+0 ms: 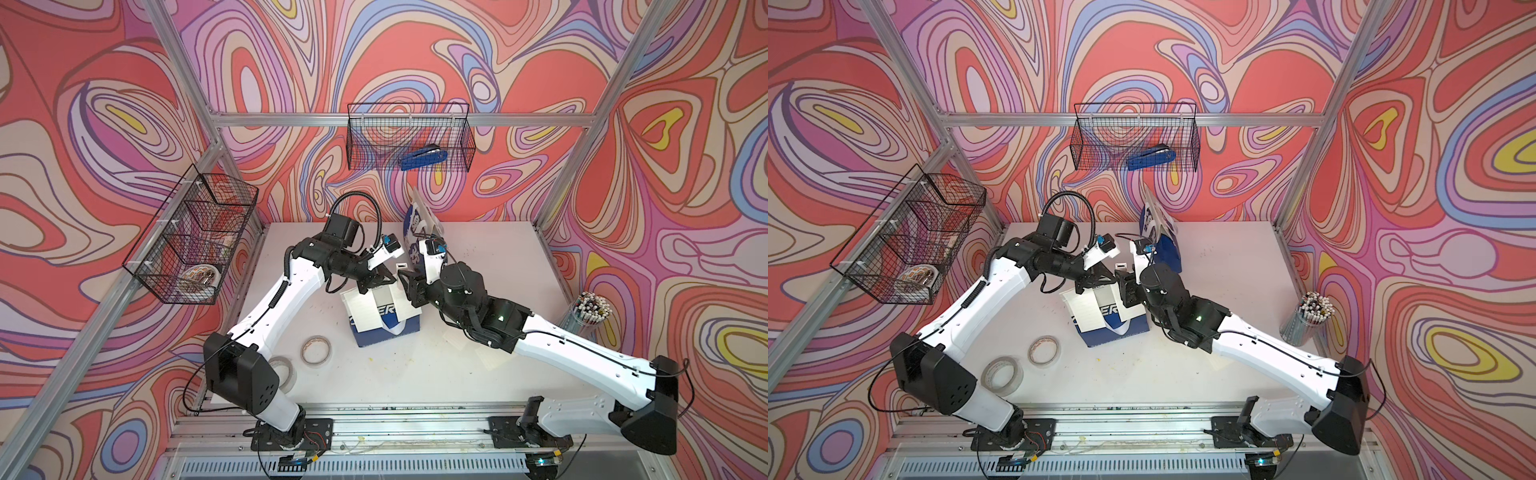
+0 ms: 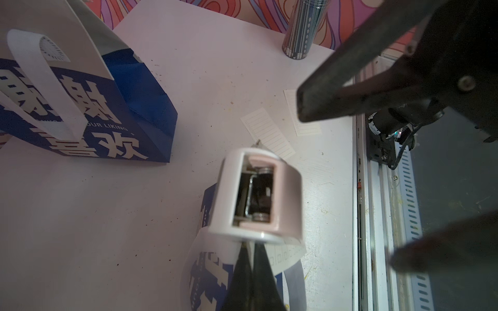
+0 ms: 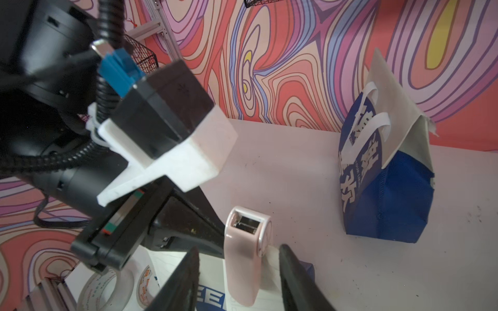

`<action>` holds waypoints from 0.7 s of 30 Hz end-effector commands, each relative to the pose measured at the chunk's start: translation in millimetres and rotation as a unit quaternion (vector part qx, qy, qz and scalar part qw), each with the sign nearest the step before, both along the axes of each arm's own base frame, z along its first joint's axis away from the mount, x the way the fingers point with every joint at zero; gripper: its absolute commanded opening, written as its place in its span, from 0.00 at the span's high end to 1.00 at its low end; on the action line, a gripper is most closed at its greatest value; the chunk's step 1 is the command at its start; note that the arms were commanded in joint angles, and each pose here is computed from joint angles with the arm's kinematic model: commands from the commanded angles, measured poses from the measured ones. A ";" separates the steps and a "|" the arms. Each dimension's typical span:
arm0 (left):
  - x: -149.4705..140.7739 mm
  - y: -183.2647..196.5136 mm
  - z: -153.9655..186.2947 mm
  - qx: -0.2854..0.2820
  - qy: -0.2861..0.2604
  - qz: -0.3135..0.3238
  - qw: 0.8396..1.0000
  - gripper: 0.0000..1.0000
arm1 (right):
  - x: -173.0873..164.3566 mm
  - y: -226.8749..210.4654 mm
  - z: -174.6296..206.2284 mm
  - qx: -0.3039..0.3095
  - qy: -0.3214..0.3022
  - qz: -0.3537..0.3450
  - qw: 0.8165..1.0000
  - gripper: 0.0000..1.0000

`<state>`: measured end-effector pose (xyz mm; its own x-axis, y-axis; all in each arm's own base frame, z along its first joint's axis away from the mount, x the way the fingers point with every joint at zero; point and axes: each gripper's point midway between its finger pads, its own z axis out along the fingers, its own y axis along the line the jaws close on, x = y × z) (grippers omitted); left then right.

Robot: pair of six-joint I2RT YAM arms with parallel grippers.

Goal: Staple the receipts to the bags
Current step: Pick up the stapler from the takeout bag.

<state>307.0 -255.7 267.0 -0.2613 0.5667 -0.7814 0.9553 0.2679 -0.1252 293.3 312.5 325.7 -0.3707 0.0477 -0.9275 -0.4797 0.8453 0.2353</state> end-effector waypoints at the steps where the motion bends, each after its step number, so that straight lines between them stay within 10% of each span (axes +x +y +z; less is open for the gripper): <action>1: 2.9 -4.0 7.3 -0.016 -0.008 0.000 1.000 1.00 | 7.9 5.7 7.4 0.002 -0.013 -0.020 1.000 0.56; 7: 5.0 -6.7 8.1 -0.024 -0.002 0.001 1.000 1.00 | 17.2 17.3 -3.6 -0.001 -0.009 -0.025 1.000 0.53; 13: 7.6 -7.2 8.8 -0.025 -0.004 0.004 1.000 1.00 | 23.0 15.0 -9.0 -0.020 -0.012 -0.042 0.999 0.80; 21: 2.0 -2.4 3.0 -0.006 -0.012 -0.007 1.000 1.00 | 18.1 -2.6 19.8 -0.014 -0.037 -0.057 0.998 0.90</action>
